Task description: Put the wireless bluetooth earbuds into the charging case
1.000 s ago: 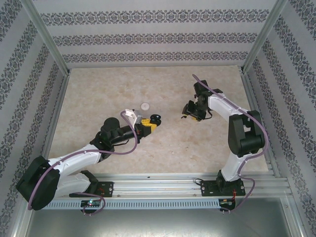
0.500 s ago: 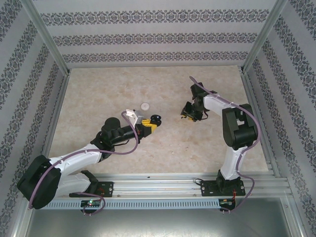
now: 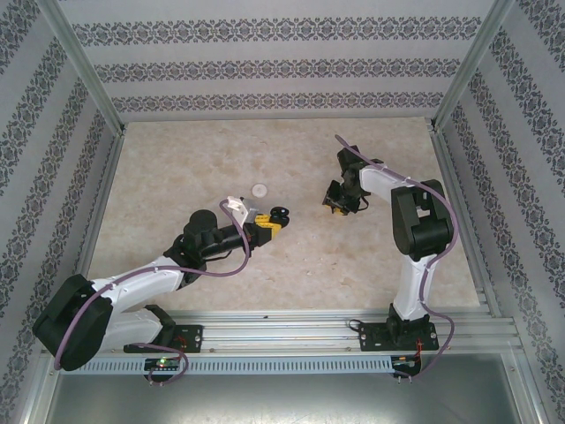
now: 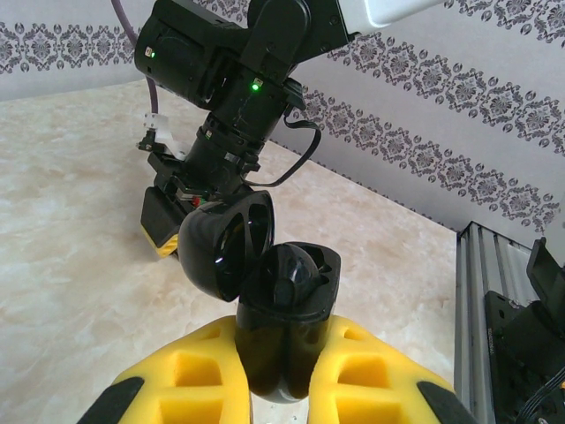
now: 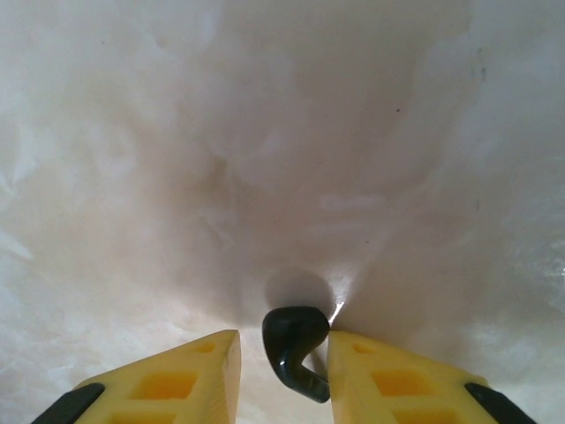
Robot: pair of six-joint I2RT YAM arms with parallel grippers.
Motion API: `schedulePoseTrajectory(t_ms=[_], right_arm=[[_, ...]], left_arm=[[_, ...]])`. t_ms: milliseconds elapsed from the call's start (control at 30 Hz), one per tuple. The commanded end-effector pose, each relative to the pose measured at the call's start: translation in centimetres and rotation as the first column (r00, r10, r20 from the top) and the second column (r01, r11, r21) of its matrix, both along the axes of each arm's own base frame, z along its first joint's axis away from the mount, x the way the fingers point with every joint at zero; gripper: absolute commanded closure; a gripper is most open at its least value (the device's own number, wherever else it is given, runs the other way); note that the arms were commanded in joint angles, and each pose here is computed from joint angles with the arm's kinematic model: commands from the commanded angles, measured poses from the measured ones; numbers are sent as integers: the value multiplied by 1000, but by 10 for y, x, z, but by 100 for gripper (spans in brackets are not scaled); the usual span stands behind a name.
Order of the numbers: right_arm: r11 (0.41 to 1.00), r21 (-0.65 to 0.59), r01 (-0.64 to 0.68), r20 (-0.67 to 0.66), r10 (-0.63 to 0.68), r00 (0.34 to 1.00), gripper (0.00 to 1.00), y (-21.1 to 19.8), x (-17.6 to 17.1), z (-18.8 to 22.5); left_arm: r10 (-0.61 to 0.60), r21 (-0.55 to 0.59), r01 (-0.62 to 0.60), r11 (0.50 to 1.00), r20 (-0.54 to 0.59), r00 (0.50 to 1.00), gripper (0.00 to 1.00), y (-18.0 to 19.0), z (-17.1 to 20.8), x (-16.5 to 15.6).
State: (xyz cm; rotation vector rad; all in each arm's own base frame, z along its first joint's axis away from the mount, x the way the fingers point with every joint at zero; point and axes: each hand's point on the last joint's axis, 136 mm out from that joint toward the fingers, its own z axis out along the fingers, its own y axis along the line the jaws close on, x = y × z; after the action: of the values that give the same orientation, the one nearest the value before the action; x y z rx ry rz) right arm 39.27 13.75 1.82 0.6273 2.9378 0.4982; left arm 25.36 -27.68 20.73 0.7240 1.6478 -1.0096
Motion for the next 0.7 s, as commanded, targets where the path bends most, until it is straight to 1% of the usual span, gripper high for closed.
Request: schedulePoseTrajectory(t_ms=[0,133,333,533,667], right_arm=[[999,-20,-31,-11,31,999,71,4,1,-11],[998,-34,-51,-25,50,998,72,4,-3,-12],[993,-75,-87,-37,85,996,67,0,-7,-5],[982,-137,-127,-28,124,992,65,-5,-1,6],[976,-161,-149,-45,144,989,65,-6,3,3]], left_arm=[[-35,1,35,999,31,999,100,-5,4,-5],[-34,0,34,999,29,999,100,-5,4,-4],[-36,-3,36,999,26,999,100,-5,5,-5],[-36,-5,36,999,26,999,100,-6,5,-4],[-37,-7,37,999,25,999,100,-5,6,-5]])
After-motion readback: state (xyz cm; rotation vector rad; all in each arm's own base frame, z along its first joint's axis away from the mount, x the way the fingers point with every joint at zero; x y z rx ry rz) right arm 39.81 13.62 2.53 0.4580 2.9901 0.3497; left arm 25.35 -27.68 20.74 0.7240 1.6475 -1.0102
